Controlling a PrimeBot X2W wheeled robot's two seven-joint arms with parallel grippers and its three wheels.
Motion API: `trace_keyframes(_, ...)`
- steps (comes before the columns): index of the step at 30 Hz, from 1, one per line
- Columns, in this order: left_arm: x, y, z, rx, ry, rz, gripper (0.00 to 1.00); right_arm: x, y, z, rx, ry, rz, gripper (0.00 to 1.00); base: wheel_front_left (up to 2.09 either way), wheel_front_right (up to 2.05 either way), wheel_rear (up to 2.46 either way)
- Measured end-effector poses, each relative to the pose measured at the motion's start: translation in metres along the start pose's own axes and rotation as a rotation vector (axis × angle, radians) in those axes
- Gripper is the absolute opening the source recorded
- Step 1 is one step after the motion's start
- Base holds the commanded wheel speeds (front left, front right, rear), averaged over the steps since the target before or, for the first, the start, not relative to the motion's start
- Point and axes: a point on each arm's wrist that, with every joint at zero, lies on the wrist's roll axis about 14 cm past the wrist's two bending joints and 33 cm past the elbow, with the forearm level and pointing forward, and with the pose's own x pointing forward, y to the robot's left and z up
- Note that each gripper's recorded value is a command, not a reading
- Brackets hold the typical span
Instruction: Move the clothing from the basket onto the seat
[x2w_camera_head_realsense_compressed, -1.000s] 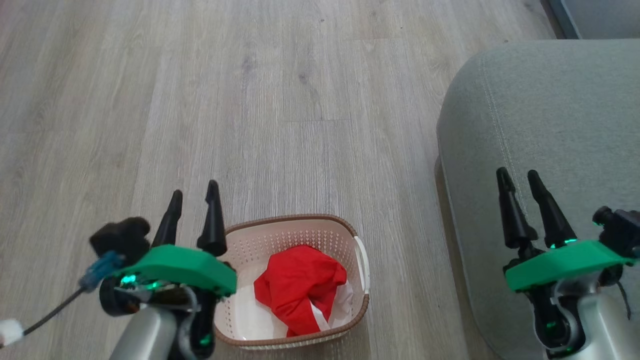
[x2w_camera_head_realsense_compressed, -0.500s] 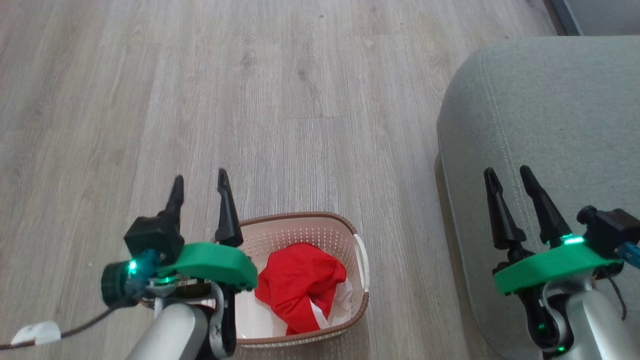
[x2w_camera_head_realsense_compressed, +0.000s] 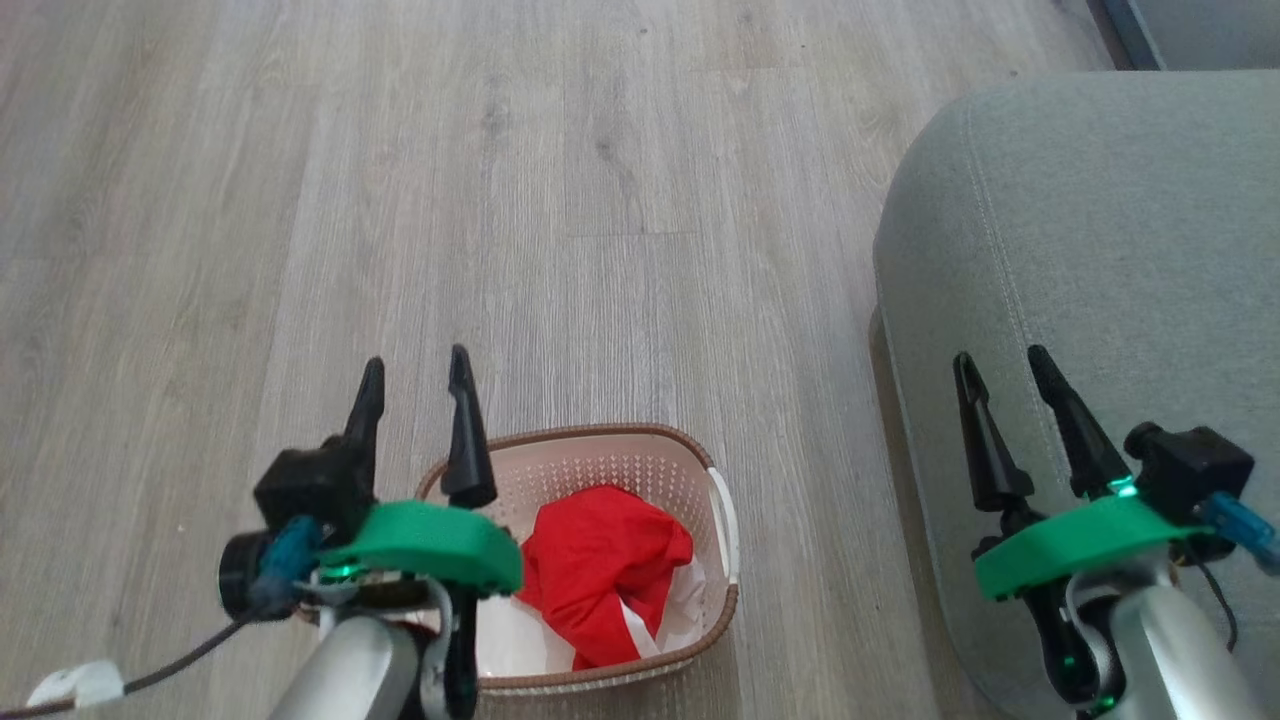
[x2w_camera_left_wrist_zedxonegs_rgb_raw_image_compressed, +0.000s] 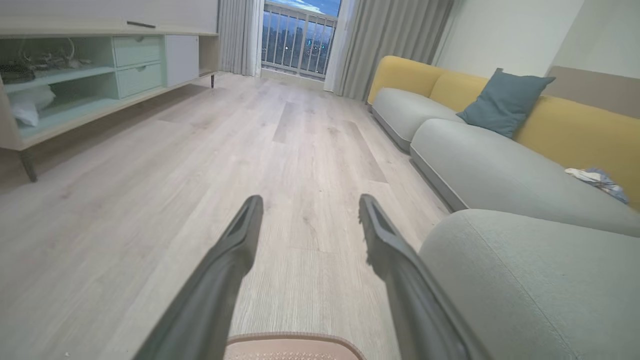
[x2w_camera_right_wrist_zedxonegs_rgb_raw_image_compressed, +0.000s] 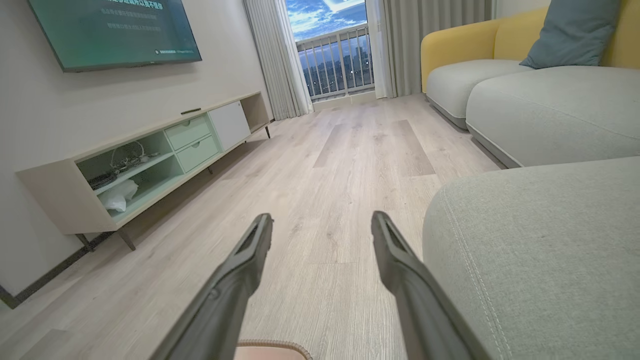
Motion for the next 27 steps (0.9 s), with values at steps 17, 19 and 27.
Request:
trace_keyframes(17,-0.012,0.033,-0.048,0.034,0.088,-0.043,1.0,-0.01,-0.002,-0.033,-0.144,0.093,0.014,1.0,0.0,0.0,0.0)
trace_keyframes(19,-0.013,0.031,-0.048,0.052,0.085,-0.052,1.0,-0.009,0.0,-0.033,-0.167,0.089,0.025,1.0,0.0,0.0,0.0)
trace_keyframes(27,-0.014,0.026,-0.057,0.094,0.096,-0.07,1.0,-0.001,0.004,-0.03,-0.24,0.075,0.063,1.0,0.0,0.0,0.0)
